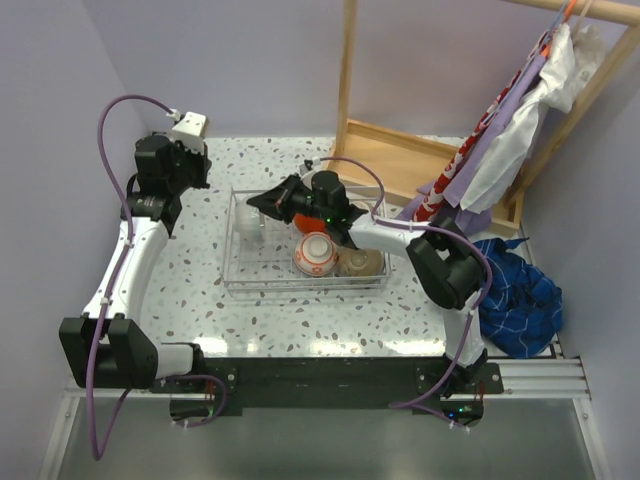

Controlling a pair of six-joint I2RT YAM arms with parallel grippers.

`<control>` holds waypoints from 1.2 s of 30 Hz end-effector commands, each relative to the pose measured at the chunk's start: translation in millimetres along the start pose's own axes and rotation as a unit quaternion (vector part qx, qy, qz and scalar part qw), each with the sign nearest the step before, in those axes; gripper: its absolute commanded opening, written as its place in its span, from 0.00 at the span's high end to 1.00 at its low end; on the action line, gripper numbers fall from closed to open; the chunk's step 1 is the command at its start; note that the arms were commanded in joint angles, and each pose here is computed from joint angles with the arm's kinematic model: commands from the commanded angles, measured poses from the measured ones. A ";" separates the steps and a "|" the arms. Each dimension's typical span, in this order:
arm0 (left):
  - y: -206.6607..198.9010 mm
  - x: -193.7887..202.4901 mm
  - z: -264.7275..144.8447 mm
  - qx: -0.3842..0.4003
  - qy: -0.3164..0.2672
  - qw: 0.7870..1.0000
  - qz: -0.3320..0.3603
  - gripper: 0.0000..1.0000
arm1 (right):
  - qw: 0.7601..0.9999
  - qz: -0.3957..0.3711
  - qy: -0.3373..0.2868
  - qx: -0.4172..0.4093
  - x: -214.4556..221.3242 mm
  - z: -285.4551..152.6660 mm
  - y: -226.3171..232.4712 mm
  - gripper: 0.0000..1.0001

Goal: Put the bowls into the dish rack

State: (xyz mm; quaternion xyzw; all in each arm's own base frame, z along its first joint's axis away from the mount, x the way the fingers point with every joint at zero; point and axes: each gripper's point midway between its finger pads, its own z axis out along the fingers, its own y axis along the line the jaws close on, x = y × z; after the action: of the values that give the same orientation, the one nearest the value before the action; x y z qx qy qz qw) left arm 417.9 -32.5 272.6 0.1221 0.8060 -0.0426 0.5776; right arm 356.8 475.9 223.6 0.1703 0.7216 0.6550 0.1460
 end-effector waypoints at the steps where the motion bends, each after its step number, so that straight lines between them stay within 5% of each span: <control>1: -0.9 -15.2 -2.1 0.003 -0.027 1.000 0.000 1.00 | 0.999 0.006 0.011 -0.032 6.2 0.1 18.4 1.00; 36: -7.4 0.7 -5.0 0.015 -0.010 1.000 0.007 1.00 | 0.999 0.044 0.031 -0.002 17.7 36.0 -21.4 1.00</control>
State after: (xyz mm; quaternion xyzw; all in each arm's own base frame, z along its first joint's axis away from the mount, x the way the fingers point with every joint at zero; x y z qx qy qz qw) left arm 412.3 -34.2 262.3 0.1261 0.8111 -0.0472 0.5692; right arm 350.5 501.7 173.3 0.1908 0.7401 0.6380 0.0937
